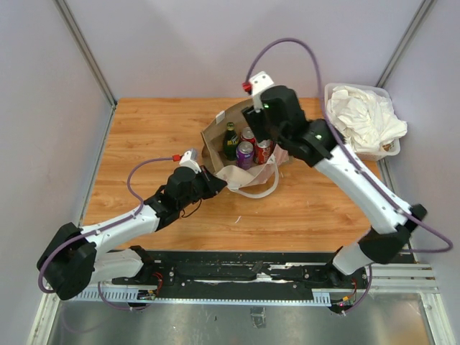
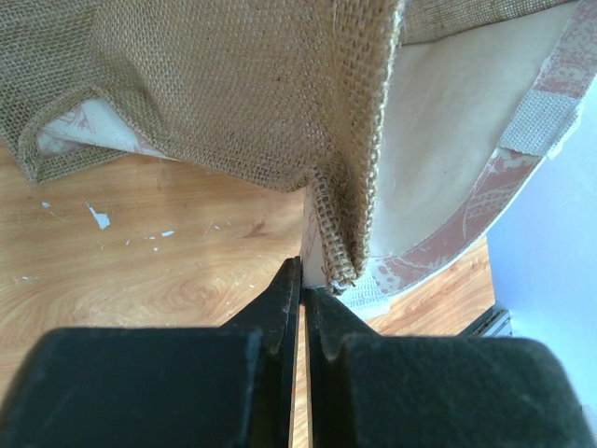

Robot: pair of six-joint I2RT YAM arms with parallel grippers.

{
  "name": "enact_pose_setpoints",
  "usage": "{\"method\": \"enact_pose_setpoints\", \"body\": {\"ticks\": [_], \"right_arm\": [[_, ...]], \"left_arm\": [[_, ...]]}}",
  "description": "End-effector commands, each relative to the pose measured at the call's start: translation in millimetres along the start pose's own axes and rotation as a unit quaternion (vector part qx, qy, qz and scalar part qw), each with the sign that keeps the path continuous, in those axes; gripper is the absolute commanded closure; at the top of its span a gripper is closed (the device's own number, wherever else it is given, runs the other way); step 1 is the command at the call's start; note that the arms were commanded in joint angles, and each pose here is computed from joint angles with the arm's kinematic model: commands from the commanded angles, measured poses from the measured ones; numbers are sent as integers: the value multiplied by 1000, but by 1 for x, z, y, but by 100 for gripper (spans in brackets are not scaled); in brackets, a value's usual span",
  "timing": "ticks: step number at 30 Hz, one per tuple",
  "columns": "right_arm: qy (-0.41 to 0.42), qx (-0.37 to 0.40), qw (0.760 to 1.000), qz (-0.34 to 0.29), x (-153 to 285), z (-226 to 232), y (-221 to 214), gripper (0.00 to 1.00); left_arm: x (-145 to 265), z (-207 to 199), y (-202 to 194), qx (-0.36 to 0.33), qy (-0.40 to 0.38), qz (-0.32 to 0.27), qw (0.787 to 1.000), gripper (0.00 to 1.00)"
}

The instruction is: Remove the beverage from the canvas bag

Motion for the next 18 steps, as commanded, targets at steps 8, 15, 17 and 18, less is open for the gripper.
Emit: {"method": "enact_pose_setpoints", "body": {"ticks": [8, 15, 17, 18], "right_arm": [[-203, -61, 977, -21, 87, -64, -56, 99], [-199, -134, 969, 51, 63, -67, -129, 99], [-194, -150, 967, 65, 54, -66, -146, 99], [-193, -157, 966, 68, 50, -65, -154, 99]], "left_arm": [[-5, 8, -10, -10, 11, 19, 1000, 95], [-6, 10, -13, -13, 13, 28, 999, 95], [-6, 11, -13, -14, 13, 28, 999, 95], [-6, 12, -14, -14, 14, 29, 999, 95]]}}
Point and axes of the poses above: each gripper's point midway between its finger pads, its own x axis back along the fingers, its own z axis along the line the jaws close on, y = z × x, the point moved 10 cm from there along x, back along the fingers, and after that the axes turned 4 degrees about x, right-handed, at the moved point
